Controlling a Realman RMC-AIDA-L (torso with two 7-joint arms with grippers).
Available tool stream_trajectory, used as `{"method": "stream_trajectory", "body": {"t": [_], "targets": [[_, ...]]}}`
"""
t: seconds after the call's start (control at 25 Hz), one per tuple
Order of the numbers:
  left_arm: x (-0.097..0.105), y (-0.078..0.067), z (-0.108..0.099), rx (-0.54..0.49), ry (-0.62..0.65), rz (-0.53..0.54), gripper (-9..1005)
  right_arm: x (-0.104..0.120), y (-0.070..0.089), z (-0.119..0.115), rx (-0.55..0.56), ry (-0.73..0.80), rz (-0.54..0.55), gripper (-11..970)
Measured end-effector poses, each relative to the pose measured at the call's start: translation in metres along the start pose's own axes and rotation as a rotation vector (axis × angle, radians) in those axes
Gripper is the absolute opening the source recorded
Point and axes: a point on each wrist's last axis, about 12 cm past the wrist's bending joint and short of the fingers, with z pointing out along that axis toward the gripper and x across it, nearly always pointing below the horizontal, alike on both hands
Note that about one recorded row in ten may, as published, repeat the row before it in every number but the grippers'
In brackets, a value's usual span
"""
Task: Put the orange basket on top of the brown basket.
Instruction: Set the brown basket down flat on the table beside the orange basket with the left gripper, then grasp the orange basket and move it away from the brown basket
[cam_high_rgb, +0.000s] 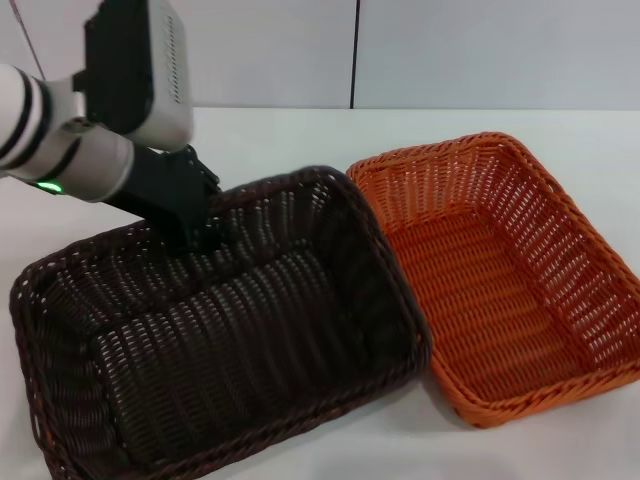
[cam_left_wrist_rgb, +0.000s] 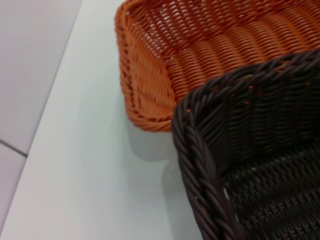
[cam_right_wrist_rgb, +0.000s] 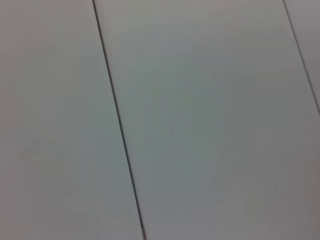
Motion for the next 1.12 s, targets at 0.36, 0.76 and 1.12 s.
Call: {"method": "stream_trajectory", "body": {"t": [0.36, 0.76, 1.12], "targets": [[-0.02, 0.005, 0.003, -0.129, -0.069, 0.016, 630, 0.0, 0.0, -0.001, -0.007, 0.0, -0.005, 810], [-0.032, -0.003, -0.019, -1.023, -0.501, -0.291, 743, -0.004, 0.011, 0.003, -0.044, -0.026, 0.011, 810], [0.086, -0.085, -0.014, -1.573, -0.767, -0.605, 752, -0.034, 0.083, 0.023, -0.398, -0.061, 0.049, 809]]}}
